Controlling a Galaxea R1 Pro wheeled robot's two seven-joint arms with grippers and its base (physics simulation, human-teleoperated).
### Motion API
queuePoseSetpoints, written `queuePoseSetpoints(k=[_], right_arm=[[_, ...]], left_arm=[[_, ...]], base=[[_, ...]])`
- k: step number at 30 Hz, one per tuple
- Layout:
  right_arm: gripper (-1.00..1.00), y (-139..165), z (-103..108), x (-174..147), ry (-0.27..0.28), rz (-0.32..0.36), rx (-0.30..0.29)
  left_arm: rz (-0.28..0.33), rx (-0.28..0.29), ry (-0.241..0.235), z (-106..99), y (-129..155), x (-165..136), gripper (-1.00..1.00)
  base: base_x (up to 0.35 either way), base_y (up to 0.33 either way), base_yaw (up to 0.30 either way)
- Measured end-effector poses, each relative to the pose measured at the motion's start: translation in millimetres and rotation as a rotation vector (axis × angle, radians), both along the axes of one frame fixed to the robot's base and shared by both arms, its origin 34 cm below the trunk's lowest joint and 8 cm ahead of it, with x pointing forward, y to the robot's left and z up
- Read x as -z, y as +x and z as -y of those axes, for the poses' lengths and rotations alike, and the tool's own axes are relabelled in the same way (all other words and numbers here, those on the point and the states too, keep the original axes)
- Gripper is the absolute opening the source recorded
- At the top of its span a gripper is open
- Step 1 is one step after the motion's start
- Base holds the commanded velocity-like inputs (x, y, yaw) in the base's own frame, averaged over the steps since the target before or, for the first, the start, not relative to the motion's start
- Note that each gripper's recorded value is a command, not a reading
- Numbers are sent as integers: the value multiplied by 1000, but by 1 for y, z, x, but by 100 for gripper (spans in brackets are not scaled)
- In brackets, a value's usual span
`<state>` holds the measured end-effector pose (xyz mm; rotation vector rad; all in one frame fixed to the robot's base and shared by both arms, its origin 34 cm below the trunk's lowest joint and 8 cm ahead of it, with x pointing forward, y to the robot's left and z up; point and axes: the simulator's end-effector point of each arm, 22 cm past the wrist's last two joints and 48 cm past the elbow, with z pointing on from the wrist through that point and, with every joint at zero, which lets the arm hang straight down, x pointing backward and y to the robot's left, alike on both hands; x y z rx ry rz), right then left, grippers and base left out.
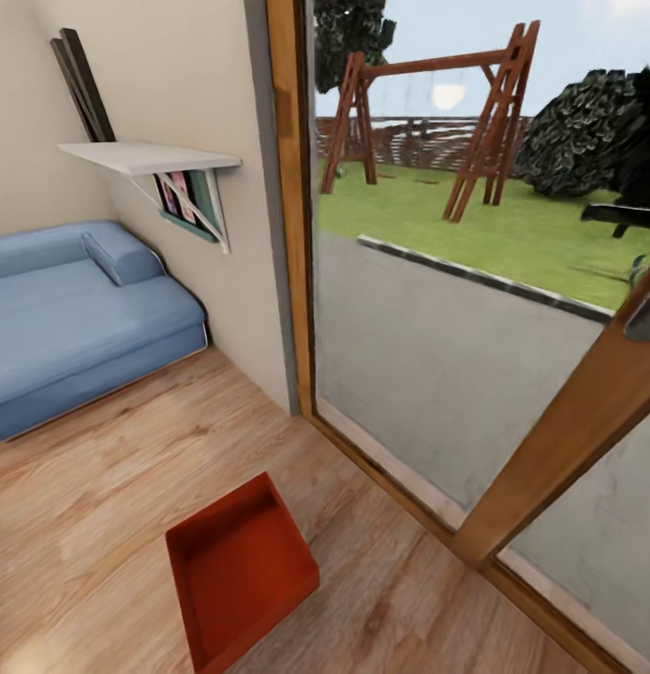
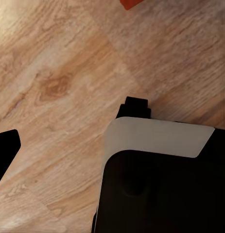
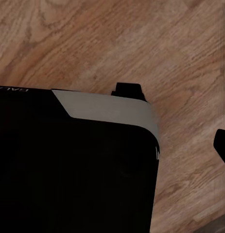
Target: Move the two storage containers from the living room to the garage. In the garage, place one container on the floor and stack the other container on top of it (either order is fine).
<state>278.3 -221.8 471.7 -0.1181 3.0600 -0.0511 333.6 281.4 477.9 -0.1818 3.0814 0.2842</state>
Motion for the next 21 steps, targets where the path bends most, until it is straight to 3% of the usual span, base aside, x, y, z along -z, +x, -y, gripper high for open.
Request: queuePoseSetpoints(k=[7, 21], right_arm=[[100, 0, 0, 0, 0, 0, 0], [100, 0, 1, 0, -1, 0, 0]], left_arm=[[-1, 0, 3, -3, 0, 0, 100], [-1, -1, 4, -3, 0, 0, 100]], base=[[246, -166, 17], [50, -33, 250]])
